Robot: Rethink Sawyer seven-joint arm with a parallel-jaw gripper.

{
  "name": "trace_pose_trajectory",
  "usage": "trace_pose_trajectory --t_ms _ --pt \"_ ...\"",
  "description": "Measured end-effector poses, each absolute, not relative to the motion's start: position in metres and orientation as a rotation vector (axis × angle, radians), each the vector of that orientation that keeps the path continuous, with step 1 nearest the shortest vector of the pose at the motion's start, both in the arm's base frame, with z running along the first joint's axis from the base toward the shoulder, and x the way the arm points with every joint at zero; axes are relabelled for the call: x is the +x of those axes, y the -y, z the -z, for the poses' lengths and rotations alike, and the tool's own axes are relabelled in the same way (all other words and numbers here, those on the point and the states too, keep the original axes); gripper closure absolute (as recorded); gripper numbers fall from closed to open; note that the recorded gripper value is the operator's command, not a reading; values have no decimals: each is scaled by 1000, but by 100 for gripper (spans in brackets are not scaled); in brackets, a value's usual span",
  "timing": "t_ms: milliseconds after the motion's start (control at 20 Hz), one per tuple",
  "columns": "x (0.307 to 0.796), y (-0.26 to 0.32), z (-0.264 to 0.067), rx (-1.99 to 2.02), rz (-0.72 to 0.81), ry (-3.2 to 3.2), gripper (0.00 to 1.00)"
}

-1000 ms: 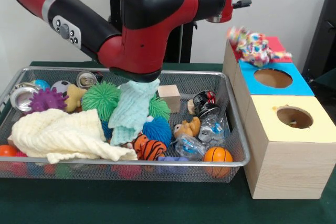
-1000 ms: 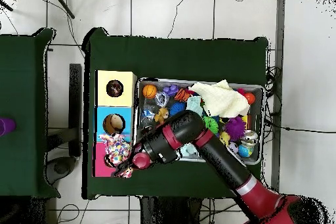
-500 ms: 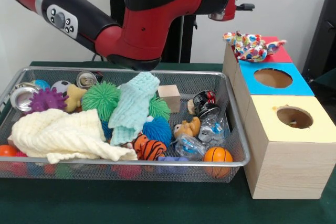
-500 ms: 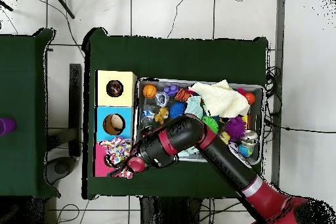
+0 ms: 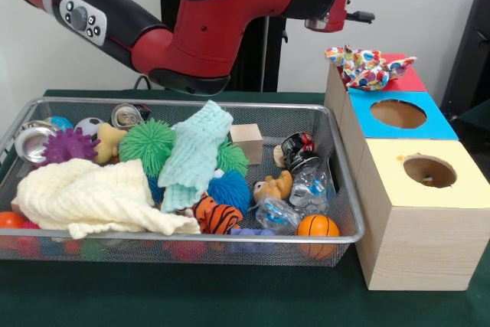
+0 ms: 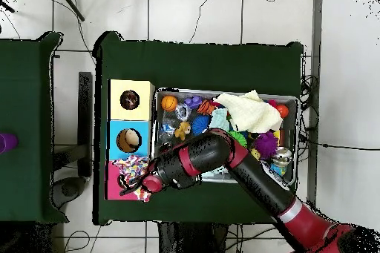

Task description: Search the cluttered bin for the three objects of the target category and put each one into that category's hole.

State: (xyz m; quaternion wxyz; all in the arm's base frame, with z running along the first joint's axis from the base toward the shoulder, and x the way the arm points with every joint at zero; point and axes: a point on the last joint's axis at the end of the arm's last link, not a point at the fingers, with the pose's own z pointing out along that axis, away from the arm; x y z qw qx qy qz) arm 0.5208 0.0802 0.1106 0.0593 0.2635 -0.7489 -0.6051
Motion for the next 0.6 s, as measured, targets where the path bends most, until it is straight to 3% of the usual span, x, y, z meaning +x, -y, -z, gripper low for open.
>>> trace_pose_trajectory --t_ms 600 --pt "528 -77 -118 892 1660 2363 0"
